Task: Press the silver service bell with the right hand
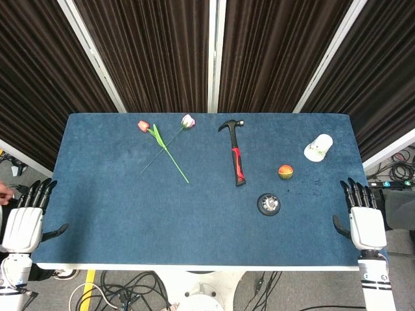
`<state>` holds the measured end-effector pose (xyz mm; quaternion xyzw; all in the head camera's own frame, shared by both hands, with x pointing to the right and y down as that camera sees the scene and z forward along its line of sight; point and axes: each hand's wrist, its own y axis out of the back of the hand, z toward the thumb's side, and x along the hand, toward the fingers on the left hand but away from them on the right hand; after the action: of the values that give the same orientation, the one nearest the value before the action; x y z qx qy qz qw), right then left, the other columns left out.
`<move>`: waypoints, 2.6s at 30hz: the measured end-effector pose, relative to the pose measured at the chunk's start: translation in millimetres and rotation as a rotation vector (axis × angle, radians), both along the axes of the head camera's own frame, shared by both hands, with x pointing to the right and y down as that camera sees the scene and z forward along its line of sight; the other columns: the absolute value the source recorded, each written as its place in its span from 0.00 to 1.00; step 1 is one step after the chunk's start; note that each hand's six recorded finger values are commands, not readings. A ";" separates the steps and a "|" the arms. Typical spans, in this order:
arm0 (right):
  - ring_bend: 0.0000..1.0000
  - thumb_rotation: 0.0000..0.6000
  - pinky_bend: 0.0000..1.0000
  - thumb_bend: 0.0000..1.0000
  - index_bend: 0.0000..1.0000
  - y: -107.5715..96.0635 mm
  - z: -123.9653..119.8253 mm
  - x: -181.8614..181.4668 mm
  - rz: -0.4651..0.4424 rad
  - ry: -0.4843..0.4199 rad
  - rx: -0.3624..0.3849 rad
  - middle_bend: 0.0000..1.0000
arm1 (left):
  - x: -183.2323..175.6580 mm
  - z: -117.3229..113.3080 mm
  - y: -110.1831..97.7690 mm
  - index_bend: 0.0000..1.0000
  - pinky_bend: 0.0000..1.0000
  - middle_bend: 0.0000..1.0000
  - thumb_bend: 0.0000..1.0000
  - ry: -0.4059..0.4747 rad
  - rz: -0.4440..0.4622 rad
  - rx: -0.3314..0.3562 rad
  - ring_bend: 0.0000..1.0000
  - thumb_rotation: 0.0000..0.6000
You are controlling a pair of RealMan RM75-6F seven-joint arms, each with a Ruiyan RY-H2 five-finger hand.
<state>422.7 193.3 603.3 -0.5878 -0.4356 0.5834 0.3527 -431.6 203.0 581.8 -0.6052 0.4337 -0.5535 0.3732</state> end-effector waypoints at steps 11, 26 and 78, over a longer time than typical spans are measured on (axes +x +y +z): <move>0.00 1.00 0.00 0.33 0.00 -0.8 -2.2 -0.9 -0.003 -0.002 0.005 0.00 | 0.5 0.4 -0.6 0.09 0.14 0.05 0.11 0.001 0.000 -0.002 0.00 1.00; 0.69 1.00 0.68 1.00 0.00 1.8 -1.3 -10.1 -0.071 0.027 0.011 0.80 | -1.0 0.1 1.9 0.09 0.14 0.05 0.11 0.007 -0.007 -0.003 0.00 1.00; 0.79 1.00 0.71 1.00 0.01 23.3 105.5 -110.7 -0.358 0.097 -0.305 0.88 | -14.6 3.2 3.4 0.09 0.15 0.05 0.11 -0.002 -0.026 -0.019 0.00 1.00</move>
<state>312.0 216.6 708.8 -0.6734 -0.2139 0.5980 0.3783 -446.3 206.5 585.0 -0.6025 0.4359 -0.5629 0.3607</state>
